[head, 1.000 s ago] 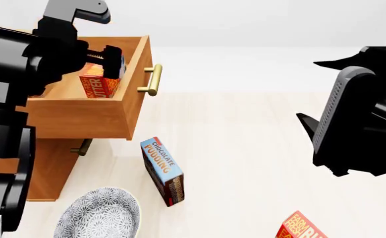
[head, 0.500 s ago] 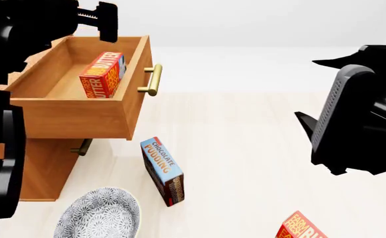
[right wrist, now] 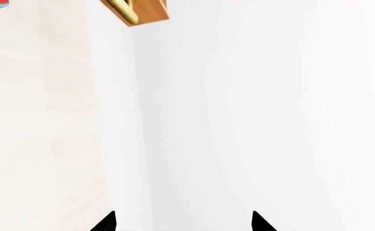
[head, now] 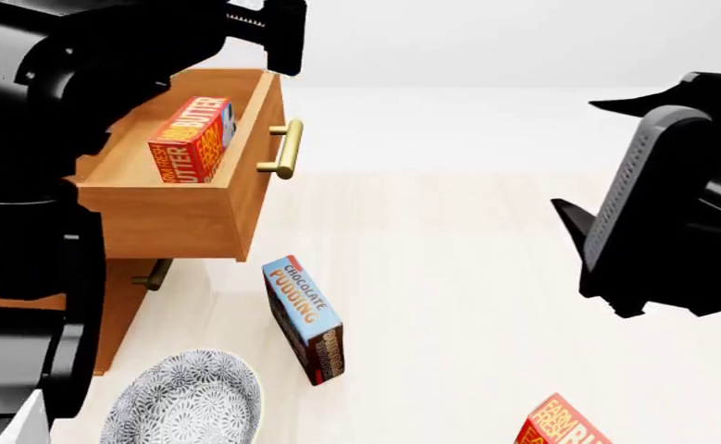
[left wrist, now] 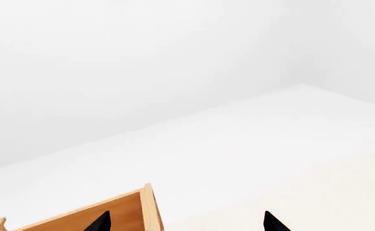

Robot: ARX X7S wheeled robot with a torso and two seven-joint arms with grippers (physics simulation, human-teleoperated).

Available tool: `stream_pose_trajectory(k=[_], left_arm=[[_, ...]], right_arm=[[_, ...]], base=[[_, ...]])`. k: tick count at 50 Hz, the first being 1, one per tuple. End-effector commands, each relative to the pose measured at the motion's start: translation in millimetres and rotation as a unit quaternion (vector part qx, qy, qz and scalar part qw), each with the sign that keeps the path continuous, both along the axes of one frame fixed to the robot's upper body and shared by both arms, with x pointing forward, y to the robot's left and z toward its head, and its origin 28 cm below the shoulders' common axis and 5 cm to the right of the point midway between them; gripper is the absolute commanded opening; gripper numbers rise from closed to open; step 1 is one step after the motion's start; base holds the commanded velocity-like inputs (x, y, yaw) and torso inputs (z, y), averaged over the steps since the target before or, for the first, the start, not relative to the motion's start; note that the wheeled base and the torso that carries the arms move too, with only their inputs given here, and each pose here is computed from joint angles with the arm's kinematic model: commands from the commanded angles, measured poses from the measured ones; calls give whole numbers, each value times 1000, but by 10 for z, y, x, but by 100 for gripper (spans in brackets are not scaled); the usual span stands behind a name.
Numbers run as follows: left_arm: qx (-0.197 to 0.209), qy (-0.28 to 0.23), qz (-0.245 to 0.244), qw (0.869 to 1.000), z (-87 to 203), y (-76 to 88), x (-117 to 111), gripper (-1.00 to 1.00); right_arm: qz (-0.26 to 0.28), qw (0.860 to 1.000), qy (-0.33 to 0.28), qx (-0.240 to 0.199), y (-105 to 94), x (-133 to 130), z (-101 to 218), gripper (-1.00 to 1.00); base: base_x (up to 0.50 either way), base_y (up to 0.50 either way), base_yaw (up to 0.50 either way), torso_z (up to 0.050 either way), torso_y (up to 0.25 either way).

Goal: Put the butter at the front in the top drawer of the cabinet and close it.

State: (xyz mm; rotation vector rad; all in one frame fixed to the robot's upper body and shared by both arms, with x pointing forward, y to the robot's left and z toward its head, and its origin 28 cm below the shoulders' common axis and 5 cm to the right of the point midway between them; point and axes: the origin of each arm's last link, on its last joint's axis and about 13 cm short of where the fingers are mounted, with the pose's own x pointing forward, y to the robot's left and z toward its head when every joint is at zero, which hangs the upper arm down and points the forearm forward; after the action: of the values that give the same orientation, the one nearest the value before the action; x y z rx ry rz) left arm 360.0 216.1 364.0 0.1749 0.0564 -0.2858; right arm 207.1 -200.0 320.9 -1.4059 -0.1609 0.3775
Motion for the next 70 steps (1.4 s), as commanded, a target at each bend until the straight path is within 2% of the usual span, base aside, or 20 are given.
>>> stream_pose_trajectory(k=[1,15,30,45,70], left_arm=[[13,11,-66,998,-150,-346,-112,100],[32,39,-123,991,-468,-692,-245,100],[65,73,-157,983,-867,-867,-371,100],[85,101,-144,981,-1175,-844,-323,100],[86,136,-88,983,-1460,-641,-125,100]], right_arm=[[-9,1000,-2,7,-25,-29,0,100],[-32,999,3,11,-83,-99,-36,100],[-36,999,6,13,-94,-103,-59,100],[-36,999,8,14,-93,-94,-72,100],[-34,999,12,18,-74,-58,-119,100]], base=[[0,0,0,0,0],[0,0,0,0,0],[0,0,0,0,0],[0,0,0,0,0],[0,0,0,0,0]])
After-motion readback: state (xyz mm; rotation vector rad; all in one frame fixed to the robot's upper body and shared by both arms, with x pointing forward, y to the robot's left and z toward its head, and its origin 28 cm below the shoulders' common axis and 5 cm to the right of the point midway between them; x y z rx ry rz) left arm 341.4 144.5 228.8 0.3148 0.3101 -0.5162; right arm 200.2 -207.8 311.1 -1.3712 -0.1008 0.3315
